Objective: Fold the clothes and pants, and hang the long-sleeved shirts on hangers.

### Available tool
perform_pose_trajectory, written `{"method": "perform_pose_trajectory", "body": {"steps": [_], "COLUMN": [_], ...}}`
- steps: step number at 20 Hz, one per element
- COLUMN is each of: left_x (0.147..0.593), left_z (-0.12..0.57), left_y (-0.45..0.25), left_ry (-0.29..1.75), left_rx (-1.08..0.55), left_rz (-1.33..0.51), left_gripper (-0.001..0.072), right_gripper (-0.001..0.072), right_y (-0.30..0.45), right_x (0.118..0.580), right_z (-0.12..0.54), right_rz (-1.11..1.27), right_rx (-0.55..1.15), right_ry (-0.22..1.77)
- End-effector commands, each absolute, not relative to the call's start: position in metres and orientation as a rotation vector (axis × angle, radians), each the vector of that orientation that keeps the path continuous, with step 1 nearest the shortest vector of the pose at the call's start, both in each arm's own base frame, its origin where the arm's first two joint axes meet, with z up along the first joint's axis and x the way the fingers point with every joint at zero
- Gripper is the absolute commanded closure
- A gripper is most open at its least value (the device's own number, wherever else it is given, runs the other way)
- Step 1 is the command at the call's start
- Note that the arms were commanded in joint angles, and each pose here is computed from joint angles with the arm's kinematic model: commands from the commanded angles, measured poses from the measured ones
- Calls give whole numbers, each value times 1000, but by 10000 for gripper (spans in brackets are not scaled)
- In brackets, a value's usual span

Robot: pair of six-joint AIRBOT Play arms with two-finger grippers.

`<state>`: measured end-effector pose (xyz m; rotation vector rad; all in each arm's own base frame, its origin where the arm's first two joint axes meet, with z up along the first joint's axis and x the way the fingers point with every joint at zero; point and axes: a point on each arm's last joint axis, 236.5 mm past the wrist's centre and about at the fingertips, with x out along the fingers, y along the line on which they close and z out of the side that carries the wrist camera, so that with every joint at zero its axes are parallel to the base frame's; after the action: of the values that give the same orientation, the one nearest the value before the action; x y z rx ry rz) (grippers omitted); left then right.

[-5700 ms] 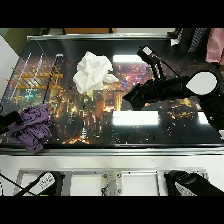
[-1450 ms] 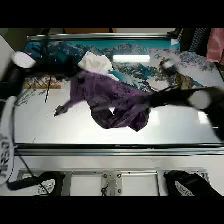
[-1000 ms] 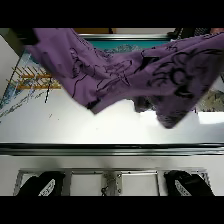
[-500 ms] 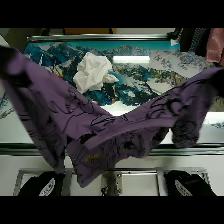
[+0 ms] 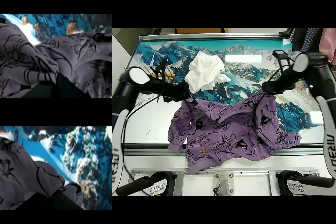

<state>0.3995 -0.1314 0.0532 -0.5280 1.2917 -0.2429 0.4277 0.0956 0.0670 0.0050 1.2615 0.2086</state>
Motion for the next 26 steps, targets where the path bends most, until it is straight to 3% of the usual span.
{"method": "perform_pose_trajectory", "body": {"steps": [1,2,3,7,11,16,20,26], "left_x": [444,457,466,448,384,343,351,369], "left_z": [27,41,58,100,54,-11,-48,-91], "left_y": [-123,-116,-110,-114,-175,-277,-306,-295], "left_ry": [1273,1230,1185,1075,1109,1102,1105,1233], "left_rx": [-586,-591,-592,-389,-61,230,487,584], "left_rz": [-204,-201,-203,-246,-327,-483,-455,-355], "left_gripper": [414,98,54,54,55,55,55,55], "right_gripper": [279,64,56,56,57,57,57,57], "right_y": [95,90,82,69,73,62,60,59], "right_x": [487,496,499,475,431,391,372,363], "right_z": [57,73,89,158,189,214,242,252], "right_rz": [193,191,191,197,209,174,176,177], "right_rx": [16,12,1,-32,26,40,40,40], "right_ry": [1090,1038,997,870,819,754,680,652]}}
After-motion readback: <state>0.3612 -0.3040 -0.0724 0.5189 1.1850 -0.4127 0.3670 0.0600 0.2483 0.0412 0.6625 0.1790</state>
